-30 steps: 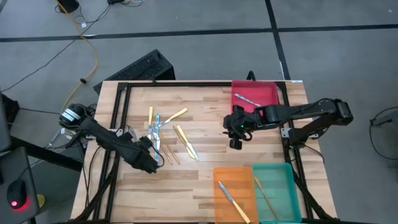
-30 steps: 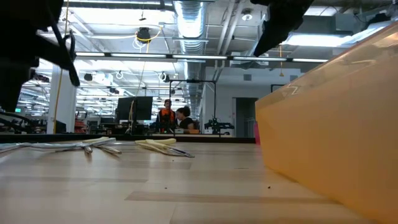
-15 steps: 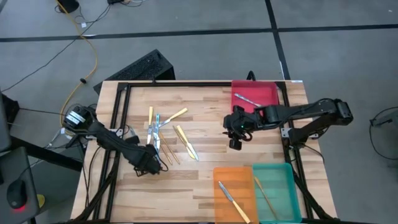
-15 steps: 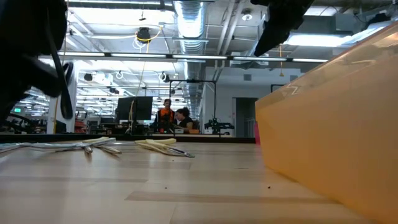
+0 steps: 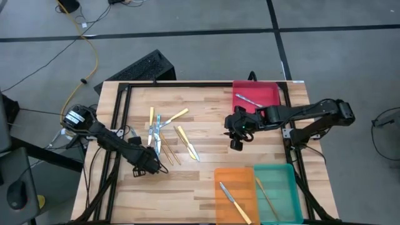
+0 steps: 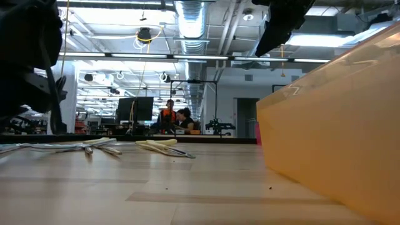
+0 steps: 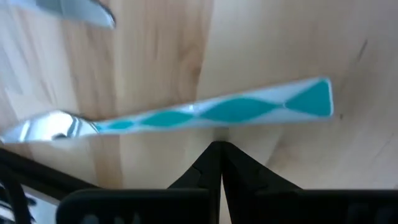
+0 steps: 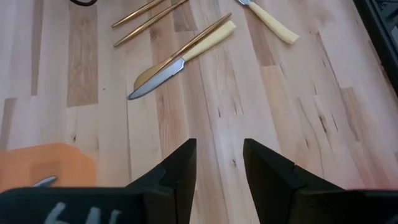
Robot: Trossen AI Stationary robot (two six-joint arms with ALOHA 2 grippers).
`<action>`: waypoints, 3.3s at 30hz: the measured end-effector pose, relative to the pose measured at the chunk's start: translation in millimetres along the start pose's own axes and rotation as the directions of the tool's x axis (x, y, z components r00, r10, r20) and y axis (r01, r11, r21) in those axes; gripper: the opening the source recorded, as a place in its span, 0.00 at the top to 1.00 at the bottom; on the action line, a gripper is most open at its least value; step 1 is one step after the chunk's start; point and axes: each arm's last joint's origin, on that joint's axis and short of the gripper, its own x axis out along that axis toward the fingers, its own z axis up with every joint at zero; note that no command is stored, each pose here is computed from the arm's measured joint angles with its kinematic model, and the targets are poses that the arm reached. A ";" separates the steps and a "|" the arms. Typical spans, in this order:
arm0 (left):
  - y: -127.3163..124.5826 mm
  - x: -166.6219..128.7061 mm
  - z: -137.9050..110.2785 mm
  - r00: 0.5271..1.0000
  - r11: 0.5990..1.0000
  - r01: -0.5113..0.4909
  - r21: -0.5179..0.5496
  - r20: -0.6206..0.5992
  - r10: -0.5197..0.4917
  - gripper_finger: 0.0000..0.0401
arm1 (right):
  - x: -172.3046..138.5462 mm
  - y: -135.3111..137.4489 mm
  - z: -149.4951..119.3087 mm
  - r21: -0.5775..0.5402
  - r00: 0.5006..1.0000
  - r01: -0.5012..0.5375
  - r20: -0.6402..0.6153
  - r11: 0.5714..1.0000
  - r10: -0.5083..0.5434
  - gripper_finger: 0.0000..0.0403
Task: Sort silverware by color (type)
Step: Put the blue patterned knife into the red bin
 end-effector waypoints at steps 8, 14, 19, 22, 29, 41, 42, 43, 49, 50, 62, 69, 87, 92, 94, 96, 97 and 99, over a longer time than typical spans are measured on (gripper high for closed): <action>6.7 1.1 14.4 0.987 0.996 -0.081 0.032 0.143 0.075 1.00 | 0.0 0.1 0.9 0.002 1.000 -0.001 0.009 1.000 0.001 0.62; 10.3 0.4 27.8 0.958 0.993 -0.117 -0.020 0.260 0.119 1.00 | 0.0 0.3 2.0 -0.002 1.000 -0.003 0.021 1.000 0.003 0.62; 9.6 -5.4 54.9 0.892 0.999 -0.044 -0.025 0.450 0.050 1.00 | -0.1 0.8 5.2 0.002 0.999 -0.008 0.053 1.000 0.008 0.62; 9.0 -11.6 70.3 0.839 0.999 0.042 0.002 0.543 -0.037 1.00 | -0.1 0.8 5.0 0.001 0.999 -0.008 0.051 1.000 0.008 0.62; 2.1 -51.2 95.9 0.710 0.983 0.122 0.140 0.680 -0.185 1.00 | -0.1 0.8 5.0 -0.018 0.999 -0.007 0.051 1.000 0.008 0.62; 55.5 -90.6 87.4 0.728 1.000 0.019 -0.005 0.685 -0.011 0.94 | -0.1 0.8 4.8 0.009 0.999 -0.009 0.049 1.000 0.009 0.62; 62.9 -91.1 83.8 0.726 0.999 0.033 -0.022 0.688 -0.008 0.92 | -0.1 1.0 4.6 0.008 0.999 -0.011 0.047 1.000 0.010 0.62; 70.1 -91.1 80.1 0.723 0.998 0.050 -0.035 0.691 -0.012 0.90 | -0.2 1.4 4.5 0.007 0.999 -0.013 0.046 1.000 0.013 0.62; 97.2 -79.1 55.1 0.730 0.987 0.154 0.039 0.669 -0.140 0.74 | -0.4 1.6 4.4 0.007 0.999 -0.015 0.046 1.000 0.014 0.62; 99.6 -75.2 51.7 0.741 0.986 0.154 0.059 0.654 -0.155 0.71 | -0.4 1.6 4.4 0.007 0.999 -0.015 0.046 1.000 0.014 0.62; 93.6 -31.0 53.8 0.828 0.969 0.094 0.227 0.523 -0.202 0.63 | -0.3 1.4 4.5 0.007 0.999 -0.014 0.047 1.000 0.014 0.62; 85.7 -8.4 65.9 0.887 0.960 0.075 0.270 0.422 -0.188 0.63 | -0.3 1.4 4.5 0.000 0.999 -0.014 0.047 1.000 0.014 0.62; 78.0 10.3 76.0 0.916 0.946 0.098 0.309 0.344 -0.207 0.95 | -0.3 1.4 4.6 -0.001 0.999 -0.013 0.048 1.000 0.013 0.62; 78.7 9.9 77.4 0.914 0.966 0.083 0.243 0.368 -0.171 0.95 | -0.4 1.5 4.9 0.005 0.999 -0.014 0.051 1.000 0.014 0.62; 79.1 8.9 77.5 0.910 0.972 0.093 0.215 0.378 -0.171 0.96 | -0.4 1.5 4.9 0.016 0.999 -0.014 0.051 1.000 0.014 0.62; 80.2 5.0 77.1 0.903 0.977 0.102 0.189 0.395 -0.171 0.97 | -0.4 1.5 4.9 0.026 0.999 -0.015 0.051 1.000 0.014 0.62; 81.2 1.5 76.5 0.896 0.979 0.110 0.172 0.408 -0.172 0.97 | -0.4 1.9 4.9 0.030 0.999 -0.016 0.051 0.999 0.015 0.62; 83.5 -3.9 73.2 0.885 0.983 0.120 0.139 0.434 -0.170 0.97 | -0.7 3.6 4.7 0.028 0.998 -0.021 0.052 0.999 0.019 0.62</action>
